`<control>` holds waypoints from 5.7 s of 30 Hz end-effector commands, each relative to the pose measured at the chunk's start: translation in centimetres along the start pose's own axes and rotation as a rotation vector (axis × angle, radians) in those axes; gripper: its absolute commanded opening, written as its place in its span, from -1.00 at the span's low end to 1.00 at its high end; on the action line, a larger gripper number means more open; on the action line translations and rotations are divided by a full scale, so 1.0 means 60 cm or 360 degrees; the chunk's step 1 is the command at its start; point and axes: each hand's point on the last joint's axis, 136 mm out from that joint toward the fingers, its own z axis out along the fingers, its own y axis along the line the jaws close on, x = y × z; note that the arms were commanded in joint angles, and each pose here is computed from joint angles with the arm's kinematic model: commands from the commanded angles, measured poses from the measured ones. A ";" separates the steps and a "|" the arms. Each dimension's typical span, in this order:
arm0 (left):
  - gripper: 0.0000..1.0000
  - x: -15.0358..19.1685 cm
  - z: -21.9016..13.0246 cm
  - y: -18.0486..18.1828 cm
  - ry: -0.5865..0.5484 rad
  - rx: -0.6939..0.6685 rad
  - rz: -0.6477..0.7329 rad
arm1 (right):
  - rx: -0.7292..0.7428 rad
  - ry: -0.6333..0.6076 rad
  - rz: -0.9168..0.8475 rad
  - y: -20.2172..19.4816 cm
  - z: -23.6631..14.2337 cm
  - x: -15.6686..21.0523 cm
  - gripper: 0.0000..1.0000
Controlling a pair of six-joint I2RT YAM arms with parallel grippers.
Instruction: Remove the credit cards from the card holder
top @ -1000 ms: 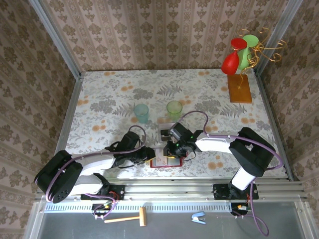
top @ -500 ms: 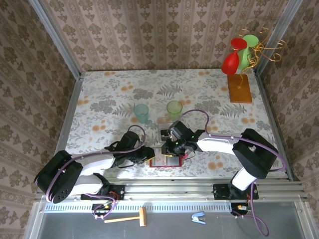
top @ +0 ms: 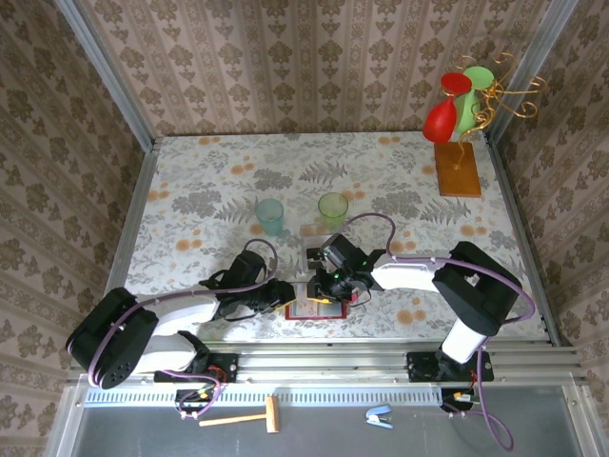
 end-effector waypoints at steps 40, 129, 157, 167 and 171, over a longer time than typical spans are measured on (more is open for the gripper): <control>-0.45 -0.014 -0.020 -0.048 -0.0018 0.0045 0.0069 | -0.0001 -0.0080 0.0015 -0.011 -0.030 -0.012 -0.47; -0.71 0.012 0.016 0.002 0.0087 -0.0077 0.0034 | -0.0113 -0.0098 0.0125 -0.041 -0.034 0.001 -0.85; -0.69 0.004 0.007 -0.016 0.0055 -0.0075 0.0039 | 0.0024 -0.0220 -0.0066 -0.043 -0.132 0.003 -0.98; -0.66 -0.005 -0.006 -0.033 0.0003 -0.0044 0.0049 | 0.0122 -0.0231 -0.0347 -0.025 -0.180 -0.013 -1.00; -0.64 -0.010 -0.015 -0.040 -0.0026 -0.0035 0.0063 | 0.0167 -0.0221 -0.0561 -0.011 -0.196 -0.025 -1.00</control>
